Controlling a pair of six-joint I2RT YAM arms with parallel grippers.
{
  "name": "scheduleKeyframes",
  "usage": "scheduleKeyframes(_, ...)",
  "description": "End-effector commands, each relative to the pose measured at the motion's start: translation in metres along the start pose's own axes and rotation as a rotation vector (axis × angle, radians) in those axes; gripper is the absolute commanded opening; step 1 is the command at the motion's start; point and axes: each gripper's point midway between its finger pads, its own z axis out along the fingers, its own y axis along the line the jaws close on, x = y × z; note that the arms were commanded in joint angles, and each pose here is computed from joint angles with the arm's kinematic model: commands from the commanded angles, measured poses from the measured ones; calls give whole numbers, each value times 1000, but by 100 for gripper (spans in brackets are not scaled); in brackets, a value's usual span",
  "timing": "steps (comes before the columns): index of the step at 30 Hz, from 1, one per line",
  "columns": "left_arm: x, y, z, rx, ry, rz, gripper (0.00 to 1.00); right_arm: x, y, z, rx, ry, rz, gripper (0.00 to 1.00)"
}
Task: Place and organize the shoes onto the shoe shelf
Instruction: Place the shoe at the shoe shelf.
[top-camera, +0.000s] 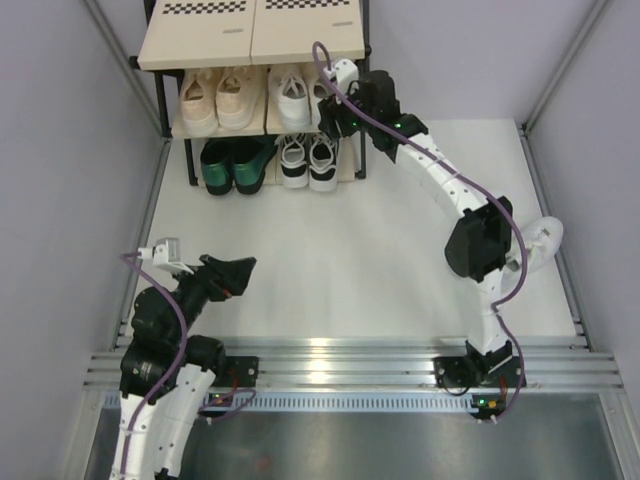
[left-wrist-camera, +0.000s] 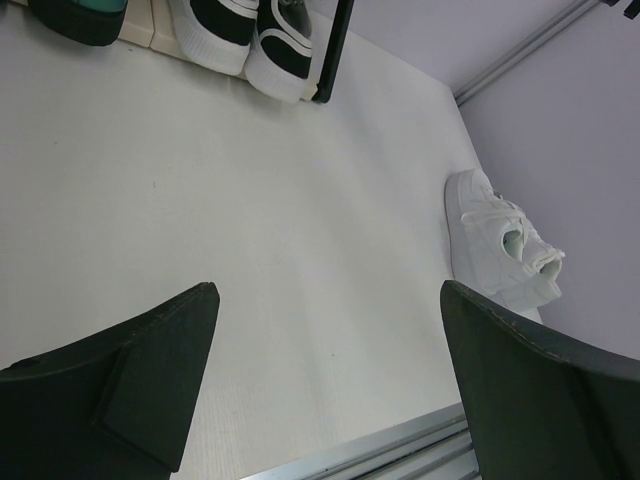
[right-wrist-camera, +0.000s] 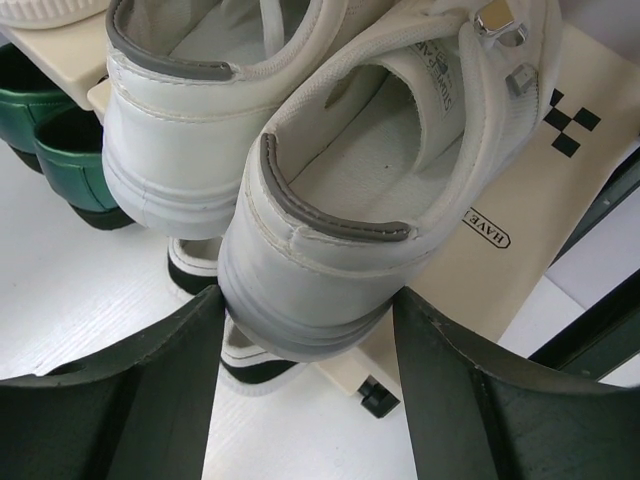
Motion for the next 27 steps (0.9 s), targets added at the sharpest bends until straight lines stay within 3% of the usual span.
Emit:
scheduleKeyframes(1, -10, -6, 0, 10, -27, 2, 97, -42, 10, -2, 11, -130, 63, 51)
scheduleKeyframes(3, -10, -7, -1, 13, -29, 1, 98, -41, 15, -3, 4, -125, 67, 53)
scheduleKeyframes(13, -14, -12, 5, 35, -31, -5, 97, -57, 23, -33, 36, -140, 23, 88)
scheduleKeyframes(23, -37, -24, 53, 54, -24, 13, 94, -91, 32, -125, -29, -217, -43, 98)
scheduleKeyframes(27, -55, -23, 77, 5, -24, 27, 92, -56, 52, -160, -216, -173, -61, 98)
